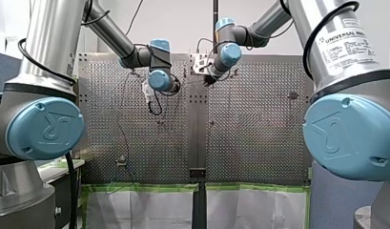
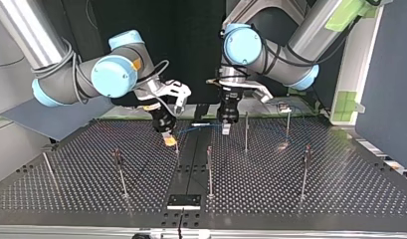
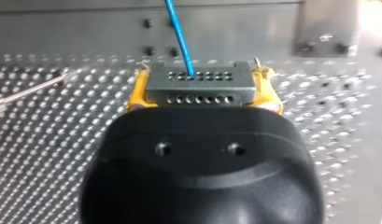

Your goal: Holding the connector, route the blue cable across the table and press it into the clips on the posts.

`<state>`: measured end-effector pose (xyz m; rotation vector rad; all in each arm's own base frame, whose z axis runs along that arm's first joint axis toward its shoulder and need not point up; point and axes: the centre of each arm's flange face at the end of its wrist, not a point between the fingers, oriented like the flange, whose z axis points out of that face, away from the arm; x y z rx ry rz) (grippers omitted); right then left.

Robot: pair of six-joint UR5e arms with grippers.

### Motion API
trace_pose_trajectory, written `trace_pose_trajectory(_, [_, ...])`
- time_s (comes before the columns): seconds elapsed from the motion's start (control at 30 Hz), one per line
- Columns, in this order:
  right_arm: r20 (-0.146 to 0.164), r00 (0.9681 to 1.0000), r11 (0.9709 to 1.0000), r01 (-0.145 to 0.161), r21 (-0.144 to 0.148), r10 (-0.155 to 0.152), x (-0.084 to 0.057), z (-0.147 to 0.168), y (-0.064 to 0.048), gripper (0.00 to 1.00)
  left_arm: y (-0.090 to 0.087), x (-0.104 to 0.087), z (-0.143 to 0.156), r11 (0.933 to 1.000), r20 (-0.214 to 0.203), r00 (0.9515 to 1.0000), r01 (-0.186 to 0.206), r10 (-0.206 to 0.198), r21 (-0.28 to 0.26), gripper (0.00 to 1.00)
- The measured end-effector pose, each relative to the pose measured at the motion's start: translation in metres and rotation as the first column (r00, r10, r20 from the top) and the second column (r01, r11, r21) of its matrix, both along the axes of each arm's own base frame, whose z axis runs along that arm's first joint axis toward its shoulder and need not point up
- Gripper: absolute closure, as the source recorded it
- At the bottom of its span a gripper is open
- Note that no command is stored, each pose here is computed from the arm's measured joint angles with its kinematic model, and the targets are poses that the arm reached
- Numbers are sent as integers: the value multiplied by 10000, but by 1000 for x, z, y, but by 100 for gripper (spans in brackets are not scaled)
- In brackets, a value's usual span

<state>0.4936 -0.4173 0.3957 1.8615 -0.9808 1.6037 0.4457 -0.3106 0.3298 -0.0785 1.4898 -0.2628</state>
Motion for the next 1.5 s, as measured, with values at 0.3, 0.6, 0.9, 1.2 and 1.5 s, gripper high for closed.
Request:
trace_pose_trajectory(0.3, [515,9981,9980,-324,-548,352,-11,48,17,100,2,-14,46,9981,751,9969,279,-237,-555,100])
trace_pose_trajectory(0.6, [783,9954,9953,-485,-839,551,-19,70,21,100,3,-4,76,9942,1151,9925,516,-406,-942,100])
trace_pose_trajectory(0.9, [554,9972,9978,-472,-461,498,-15,41,4,100,1,27,51,9960,717,9967,434,-378,-786,100])
trace_pose_trajectory(1.2, [662,9964,9977,-509,-454,538,-18,41,-8,100,21,48,42,9967,656,9976,273,-223,-765,100])
trace_pose_trajectory(1.5, [688,9955,9972,-622,-414,649,-15,37,-15,100,24,59,56,9948,972,9933,704,-631,-736,100])
